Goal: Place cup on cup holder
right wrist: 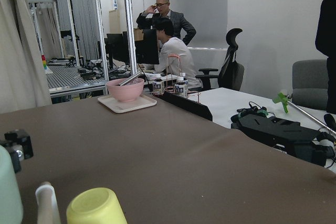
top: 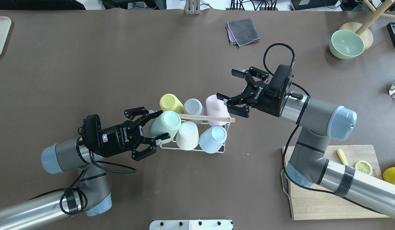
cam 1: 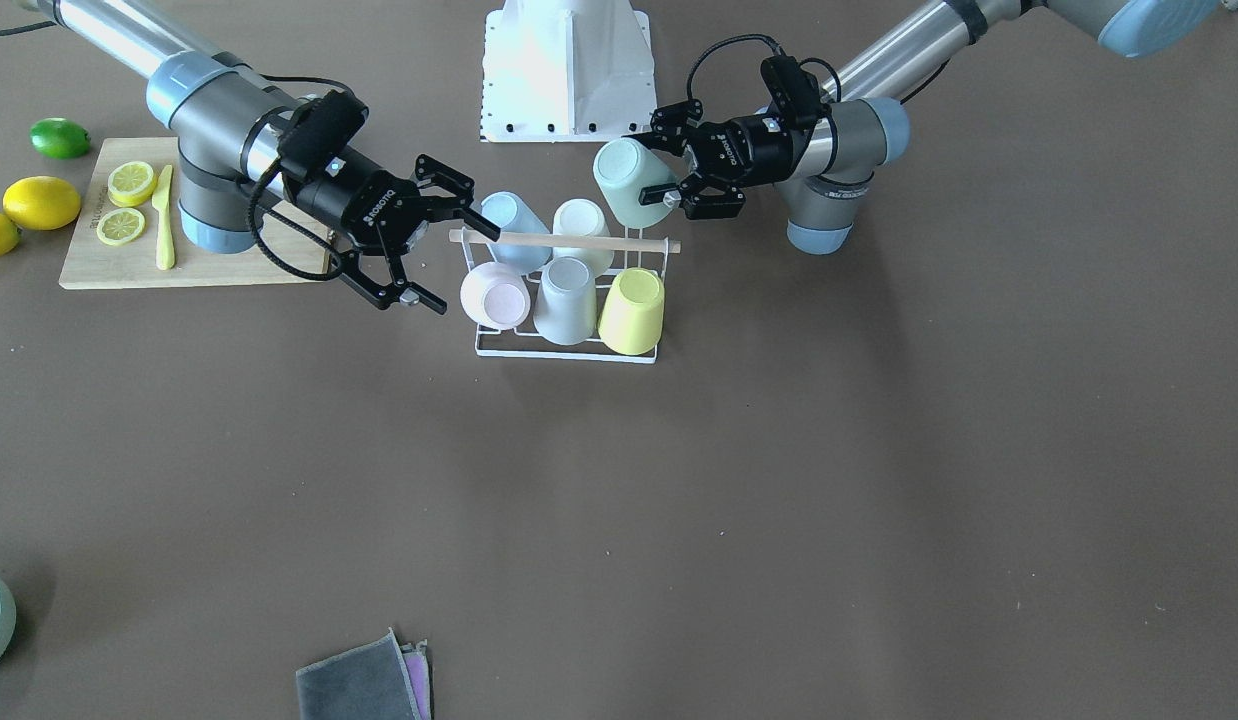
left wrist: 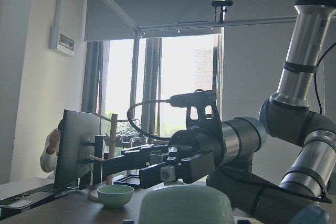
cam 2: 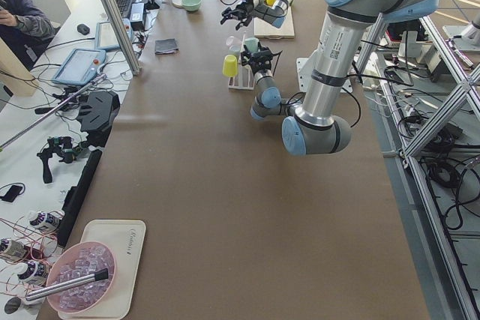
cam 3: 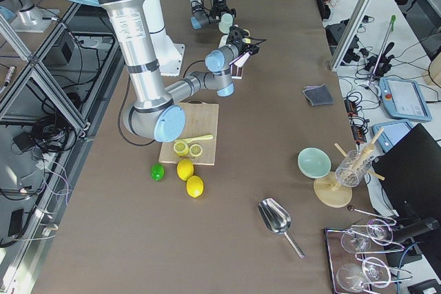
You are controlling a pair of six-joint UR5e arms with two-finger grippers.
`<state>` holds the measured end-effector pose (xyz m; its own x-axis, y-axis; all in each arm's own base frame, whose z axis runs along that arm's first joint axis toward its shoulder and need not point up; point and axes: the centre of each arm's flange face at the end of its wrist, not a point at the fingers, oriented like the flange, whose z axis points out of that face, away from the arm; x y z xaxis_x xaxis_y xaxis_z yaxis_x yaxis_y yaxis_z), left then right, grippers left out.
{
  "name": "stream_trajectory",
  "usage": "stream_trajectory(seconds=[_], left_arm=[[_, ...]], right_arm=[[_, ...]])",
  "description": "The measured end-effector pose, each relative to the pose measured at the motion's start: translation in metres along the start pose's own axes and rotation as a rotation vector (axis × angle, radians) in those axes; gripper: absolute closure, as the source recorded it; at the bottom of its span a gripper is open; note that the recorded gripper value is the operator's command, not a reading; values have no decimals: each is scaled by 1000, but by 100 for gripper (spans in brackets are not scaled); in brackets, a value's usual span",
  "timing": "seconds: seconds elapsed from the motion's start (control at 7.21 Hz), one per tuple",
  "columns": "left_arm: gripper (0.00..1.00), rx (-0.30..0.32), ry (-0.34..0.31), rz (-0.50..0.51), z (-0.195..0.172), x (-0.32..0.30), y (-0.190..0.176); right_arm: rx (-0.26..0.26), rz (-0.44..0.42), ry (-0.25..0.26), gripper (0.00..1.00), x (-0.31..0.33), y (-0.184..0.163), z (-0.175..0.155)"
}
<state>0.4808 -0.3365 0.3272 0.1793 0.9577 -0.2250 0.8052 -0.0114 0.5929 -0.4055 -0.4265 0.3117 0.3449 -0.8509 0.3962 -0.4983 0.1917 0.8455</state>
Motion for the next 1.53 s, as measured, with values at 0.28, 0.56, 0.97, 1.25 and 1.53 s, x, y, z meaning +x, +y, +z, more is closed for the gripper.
stream_trajectory(seconds=[0.28, 0.56, 0.97, 1.25, 1.53], left_arm=[[2, -1, 2, -5, 0, 1, 1], [2, -1, 4, -6, 0, 1, 1], [2, 0, 4, -7, 0, 1, 0], [2, -5, -1, -4, -1, -1, -2], [3, -54, -31, 27, 5, -19, -14]], right_arm=[[-221, 35, -24, 0, 78, 13, -43], [-457, 126, 25, 0, 156, 33, -105], [-715, 390, 185, 0, 245, 59, -213], [-832, 623, 389, 0, 299, 68, -282], [-909, 860, 644, 0, 353, 79, -356]])
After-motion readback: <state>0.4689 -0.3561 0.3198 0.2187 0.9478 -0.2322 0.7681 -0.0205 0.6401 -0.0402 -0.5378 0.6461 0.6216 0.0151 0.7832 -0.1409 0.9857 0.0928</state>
